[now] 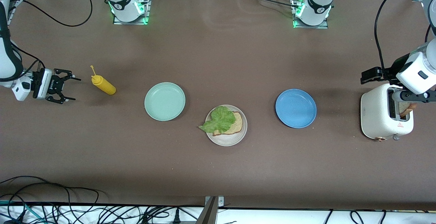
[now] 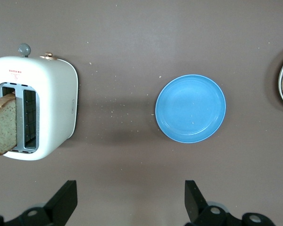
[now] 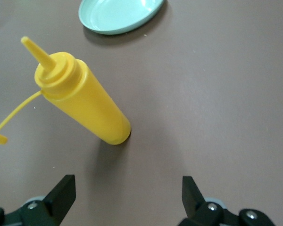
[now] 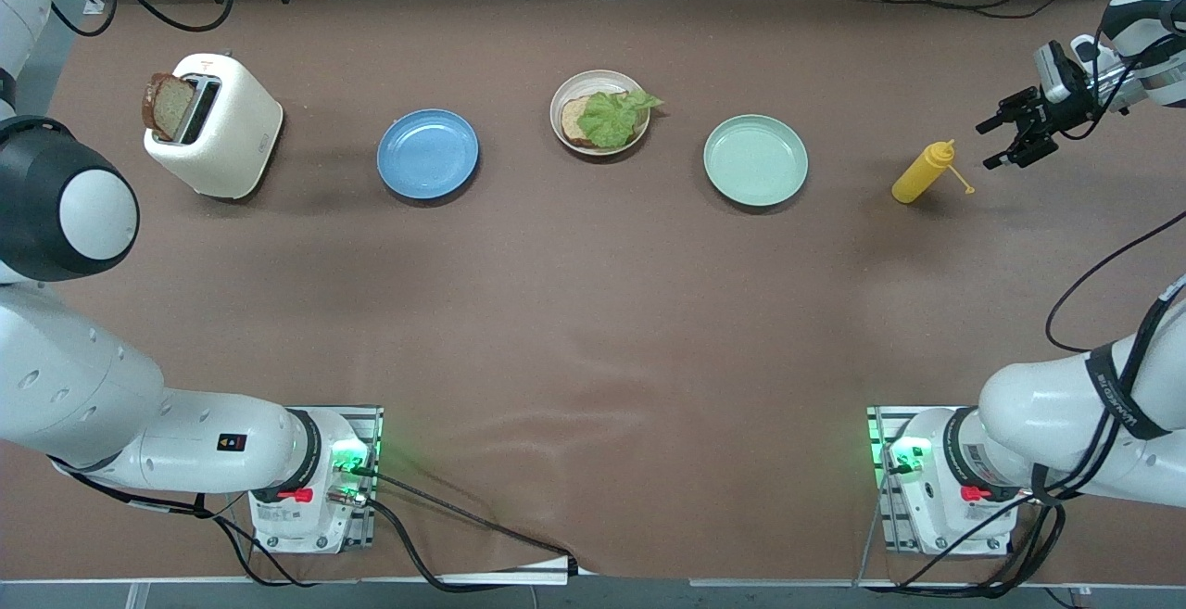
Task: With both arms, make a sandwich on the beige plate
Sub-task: 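Move the right gripper toward the yellow mustard bottle, then close the right gripper around the yellow mustard bottle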
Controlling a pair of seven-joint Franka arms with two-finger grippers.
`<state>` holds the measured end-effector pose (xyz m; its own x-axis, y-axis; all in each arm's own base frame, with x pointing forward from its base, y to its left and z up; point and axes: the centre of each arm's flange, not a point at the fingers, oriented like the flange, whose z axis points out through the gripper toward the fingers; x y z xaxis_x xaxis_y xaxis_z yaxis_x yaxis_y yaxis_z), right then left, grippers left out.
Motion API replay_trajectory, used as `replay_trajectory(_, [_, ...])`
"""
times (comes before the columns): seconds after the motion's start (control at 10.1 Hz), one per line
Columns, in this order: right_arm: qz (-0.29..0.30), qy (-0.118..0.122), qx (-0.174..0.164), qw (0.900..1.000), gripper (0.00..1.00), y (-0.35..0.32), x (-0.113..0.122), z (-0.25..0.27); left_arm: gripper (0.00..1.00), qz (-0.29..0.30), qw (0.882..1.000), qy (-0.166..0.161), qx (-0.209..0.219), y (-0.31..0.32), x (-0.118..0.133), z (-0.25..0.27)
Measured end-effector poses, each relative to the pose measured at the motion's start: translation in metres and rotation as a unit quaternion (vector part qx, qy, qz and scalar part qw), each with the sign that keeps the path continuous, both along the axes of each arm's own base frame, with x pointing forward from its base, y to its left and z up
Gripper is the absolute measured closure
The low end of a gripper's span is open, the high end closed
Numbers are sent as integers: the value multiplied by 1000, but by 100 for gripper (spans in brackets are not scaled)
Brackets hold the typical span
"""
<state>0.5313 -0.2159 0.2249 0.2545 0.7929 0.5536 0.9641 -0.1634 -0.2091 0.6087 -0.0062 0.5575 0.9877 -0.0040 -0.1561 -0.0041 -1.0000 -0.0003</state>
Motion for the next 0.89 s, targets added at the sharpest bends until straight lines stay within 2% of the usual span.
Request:
replay_trajectory(0.2, [30, -35, 42, 998, 0, 7, -1, -18, 0, 0, 1000, 0, 0, 0, 0, 0])
replay_trajectory(0.3, [36, -39, 66, 996, 0, 13, -3, -28, 0, 0, 1000, 0, 0, 0, 0, 0])
replay_trajectory(0.59, [45, -28, 117, 992, 0, 26, -10, -47, 0, 0, 1000, 0, 0, 0, 0, 0])
replay_trajectory(0.89, [54, -33, 171, 983, 0, 39, -17, -70, 0, 0, 1000, 0, 0, 0, 0, -1])
